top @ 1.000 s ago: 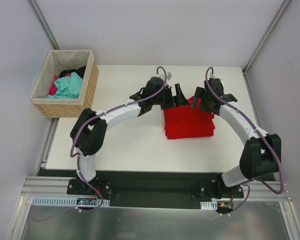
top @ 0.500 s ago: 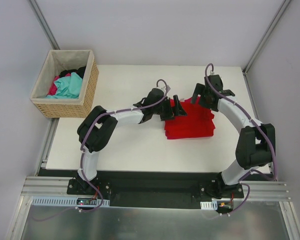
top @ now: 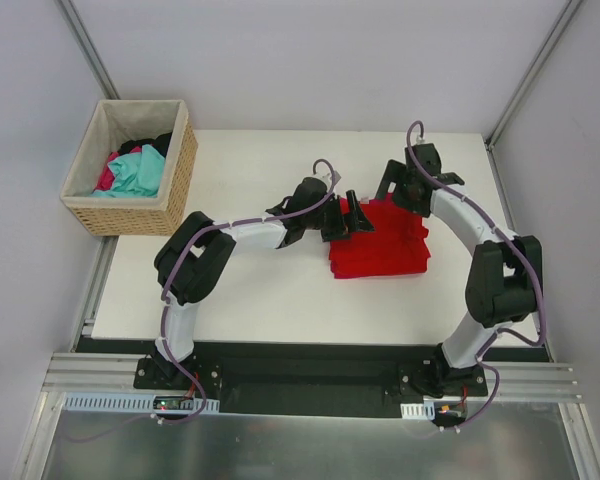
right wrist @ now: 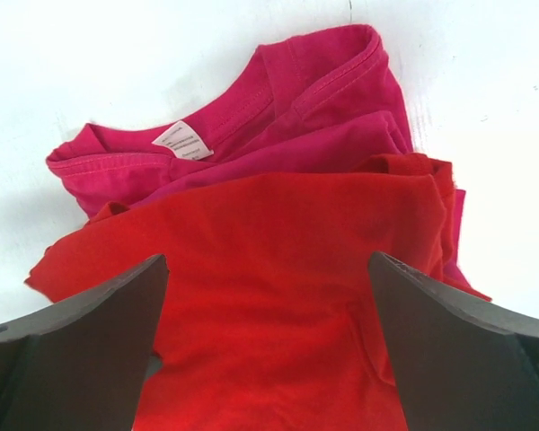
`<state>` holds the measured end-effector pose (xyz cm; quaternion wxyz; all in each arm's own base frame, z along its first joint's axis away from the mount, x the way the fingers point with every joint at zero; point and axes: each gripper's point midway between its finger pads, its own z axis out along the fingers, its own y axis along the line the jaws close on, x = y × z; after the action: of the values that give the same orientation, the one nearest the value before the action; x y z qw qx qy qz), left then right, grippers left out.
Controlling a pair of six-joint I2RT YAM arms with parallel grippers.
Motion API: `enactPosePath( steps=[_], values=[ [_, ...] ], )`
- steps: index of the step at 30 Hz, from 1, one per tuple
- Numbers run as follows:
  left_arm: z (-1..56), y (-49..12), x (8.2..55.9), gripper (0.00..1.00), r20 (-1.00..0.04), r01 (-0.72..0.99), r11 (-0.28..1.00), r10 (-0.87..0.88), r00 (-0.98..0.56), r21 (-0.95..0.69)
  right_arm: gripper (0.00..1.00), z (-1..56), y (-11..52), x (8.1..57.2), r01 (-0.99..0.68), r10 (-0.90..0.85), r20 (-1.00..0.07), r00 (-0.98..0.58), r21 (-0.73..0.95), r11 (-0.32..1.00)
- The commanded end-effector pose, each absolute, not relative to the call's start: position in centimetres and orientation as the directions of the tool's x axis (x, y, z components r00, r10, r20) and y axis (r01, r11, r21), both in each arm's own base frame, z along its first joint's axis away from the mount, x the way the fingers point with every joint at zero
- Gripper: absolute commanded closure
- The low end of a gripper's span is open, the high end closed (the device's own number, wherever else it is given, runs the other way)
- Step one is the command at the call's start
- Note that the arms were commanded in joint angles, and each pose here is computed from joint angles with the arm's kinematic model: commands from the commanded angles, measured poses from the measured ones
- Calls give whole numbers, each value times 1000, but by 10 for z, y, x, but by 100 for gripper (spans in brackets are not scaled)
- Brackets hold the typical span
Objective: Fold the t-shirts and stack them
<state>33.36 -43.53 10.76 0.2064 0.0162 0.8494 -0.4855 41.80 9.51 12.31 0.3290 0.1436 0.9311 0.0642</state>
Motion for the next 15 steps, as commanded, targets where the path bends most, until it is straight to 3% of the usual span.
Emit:
enactPosePath(
  steps=[1,15],
  values=[
    [118,-441,331,11,-384,260,495,-166,-908,-829,2,107,97,427,240,334,-578,-745,235,942],
    [114,-436,329,12,-401,274,519,-148,-904,-809,2,67,62,464,309,358,-560,-747,186,933]
  ],
)
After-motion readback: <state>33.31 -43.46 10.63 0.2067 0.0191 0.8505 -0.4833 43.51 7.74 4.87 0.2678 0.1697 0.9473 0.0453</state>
